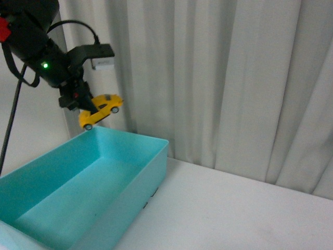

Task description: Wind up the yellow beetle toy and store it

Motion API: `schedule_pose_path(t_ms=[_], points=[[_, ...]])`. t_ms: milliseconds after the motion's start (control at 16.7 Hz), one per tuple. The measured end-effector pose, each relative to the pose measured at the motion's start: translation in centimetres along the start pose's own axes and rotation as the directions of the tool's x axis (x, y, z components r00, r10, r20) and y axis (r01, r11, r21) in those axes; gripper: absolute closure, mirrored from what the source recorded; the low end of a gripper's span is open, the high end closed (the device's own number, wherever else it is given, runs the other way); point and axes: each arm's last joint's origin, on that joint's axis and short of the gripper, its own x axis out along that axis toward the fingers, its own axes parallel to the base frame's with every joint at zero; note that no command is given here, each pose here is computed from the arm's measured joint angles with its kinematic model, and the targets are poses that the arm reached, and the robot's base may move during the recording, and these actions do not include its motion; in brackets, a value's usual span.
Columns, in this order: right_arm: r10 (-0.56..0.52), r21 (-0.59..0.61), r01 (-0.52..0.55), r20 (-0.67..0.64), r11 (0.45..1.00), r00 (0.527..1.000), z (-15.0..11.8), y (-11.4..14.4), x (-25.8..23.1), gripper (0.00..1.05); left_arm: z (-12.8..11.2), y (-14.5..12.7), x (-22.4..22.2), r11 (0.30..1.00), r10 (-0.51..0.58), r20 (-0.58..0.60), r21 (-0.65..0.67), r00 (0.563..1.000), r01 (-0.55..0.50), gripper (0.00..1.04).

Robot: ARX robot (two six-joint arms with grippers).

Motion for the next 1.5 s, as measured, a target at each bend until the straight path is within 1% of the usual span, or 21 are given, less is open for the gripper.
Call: schedule_pose_path(t_ms=[60, 120, 299, 479, 598, 838, 1077, 1257, 1317, 1496], points=[[0.000, 0.000, 0.000, 0.000, 1.000, 1.000, 0.0, 0.0, 0.0, 0.07, -1.2, 0.4, 0.7, 0.999, 0.015, -0.072, -0.047, 0.997, -0.019, 0.73], [0.000, 0.000, 0.000, 0.000, 1.000, 1.000, 0.0, 0.0, 0.0, 0.07, -2.0, 0.1, 1.2, 0.997, -0.003, -0.133, -0.081, 0.991, -0.008, 0.73], [0.000, 0.000, 0.000, 0.000, 1.000, 1.000, 0.0, 0.0, 0.0, 0.07, -3.1, -0.8, 3.3, 0.990, -0.001, -0.217, -0.137, 0.976, -0.029, 0.73], [0.000, 0.000, 0.000, 0.000, 1.000, 1.000, 0.0, 0.0, 0.0, 0.07, -3.7, -2.4, 5.5, 0.982, -0.040, -0.242, -0.190, 0.969, -0.006, 0.73], [0.000, 0.000, 0.000, 0.000, 1.000, 1.000, 0.0, 0.0, 0.0, 0.07, -4.2, -3.9, 7.5, 0.975, -0.078, -0.270, -0.222, 0.960, 0.017, 0.73], [0.000, 0.000, 0.000, 0.000, 1.000, 1.000, 0.0, 0.0, 0.0, 0.07, -4.9, -4.4, 9.0, 0.964, -0.086, -0.293, -0.266, 0.952, 0.005, 0.73], [0.000, 0.000, 0.000, 0.000, 1.000, 1.000, 0.0, 0.0, 0.0, 0.07, -6.7, -5.4, 10.6, 0.953, -0.117, -0.359, -0.302, 0.926, 0.004, 0.73], [0.000, 0.000, 0.000, 0.000, 1.000, 1.000, 0.0, 0.0, 0.0, 0.07, -6.5, -5.7, 10.8, 0.952, -0.126, -0.356, -0.304, 0.926, 0.012, 0.73], [0.000, 0.000, 0.000, 0.000, 1.000, 1.000, 0.0, 0.0, 0.0, 0.07, -6.1, -6.0, 10.8, 0.953, -0.137, -0.351, -0.303, 0.926, 0.026, 0.66], [0.000, 0.000, 0.000, 0.000, 1.000, 1.000, 0.0, 0.0, 0.0, 0.07, -5.7, -6.4, 10.7, 0.944, -0.183, -0.328, -0.321, 0.927, 0.073, 0.38]])
